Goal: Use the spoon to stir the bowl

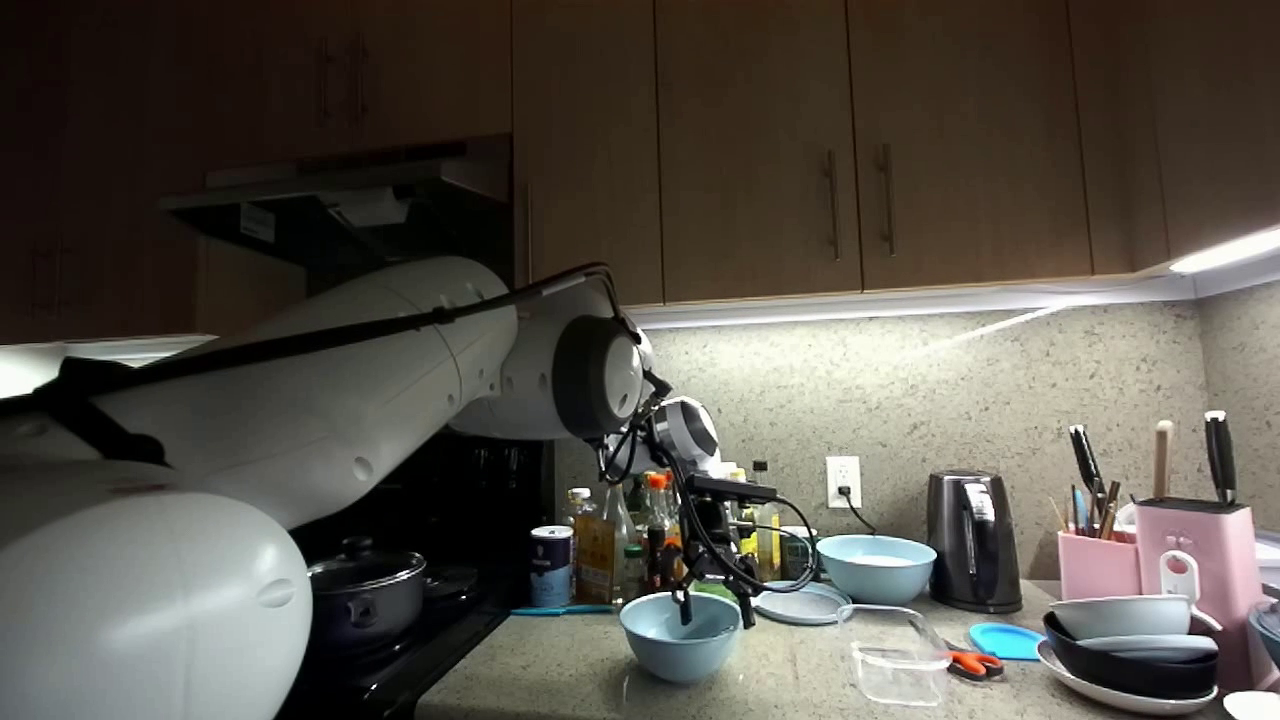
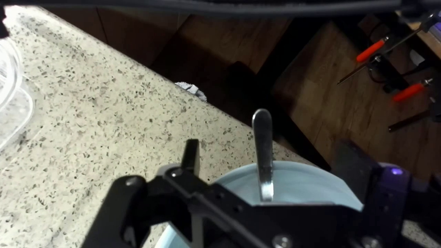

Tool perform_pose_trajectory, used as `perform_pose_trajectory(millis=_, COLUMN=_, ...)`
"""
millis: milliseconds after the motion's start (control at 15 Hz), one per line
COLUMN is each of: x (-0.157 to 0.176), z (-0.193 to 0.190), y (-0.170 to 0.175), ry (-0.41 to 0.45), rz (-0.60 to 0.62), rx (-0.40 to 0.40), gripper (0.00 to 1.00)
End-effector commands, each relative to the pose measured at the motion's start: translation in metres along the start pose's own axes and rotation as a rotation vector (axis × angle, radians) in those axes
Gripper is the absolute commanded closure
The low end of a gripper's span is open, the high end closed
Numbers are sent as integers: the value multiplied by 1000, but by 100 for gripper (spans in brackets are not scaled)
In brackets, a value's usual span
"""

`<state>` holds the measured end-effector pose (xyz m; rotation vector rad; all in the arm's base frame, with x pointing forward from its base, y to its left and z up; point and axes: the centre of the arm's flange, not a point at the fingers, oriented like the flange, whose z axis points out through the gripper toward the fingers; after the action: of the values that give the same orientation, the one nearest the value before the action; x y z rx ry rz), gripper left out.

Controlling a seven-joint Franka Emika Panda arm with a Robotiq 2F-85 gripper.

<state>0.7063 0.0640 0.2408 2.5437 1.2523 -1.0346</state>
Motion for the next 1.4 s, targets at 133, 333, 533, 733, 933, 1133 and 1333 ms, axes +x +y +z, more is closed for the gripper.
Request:
perform_pose_trajectory(millis=133, x=-6, z=3, y=-12, ry=-4, rz=57, rx=67, gripper=0)
perform_pose_trajectory(millis=333, x=-12, z=5, y=-19, ry=8, rz=106, rx=119, gripper=0)
perform_pose_trajectory(millis=533, x=-15, z=6, y=-19, ry=31, rz=142, rx=158, gripper=11)
perform_pose_trajectory(millis=733, x=-20, z=5, y=-18, ry=55, rz=178, rx=182, gripper=26)
perform_pose_trajectory(millis=933, x=-26, z=3, y=-15, ry=75, rz=223, rx=197, gripper=4)
perform_pose_trajectory(millis=1133, x=-31, z=4, y=-16, ry=73, rz=286, rx=212, gripper=0)
perform_pose_trajectory(millis=1333, x=-36, z=6, y=-18, ry=66, rz=362, rx=263, gripper=0)
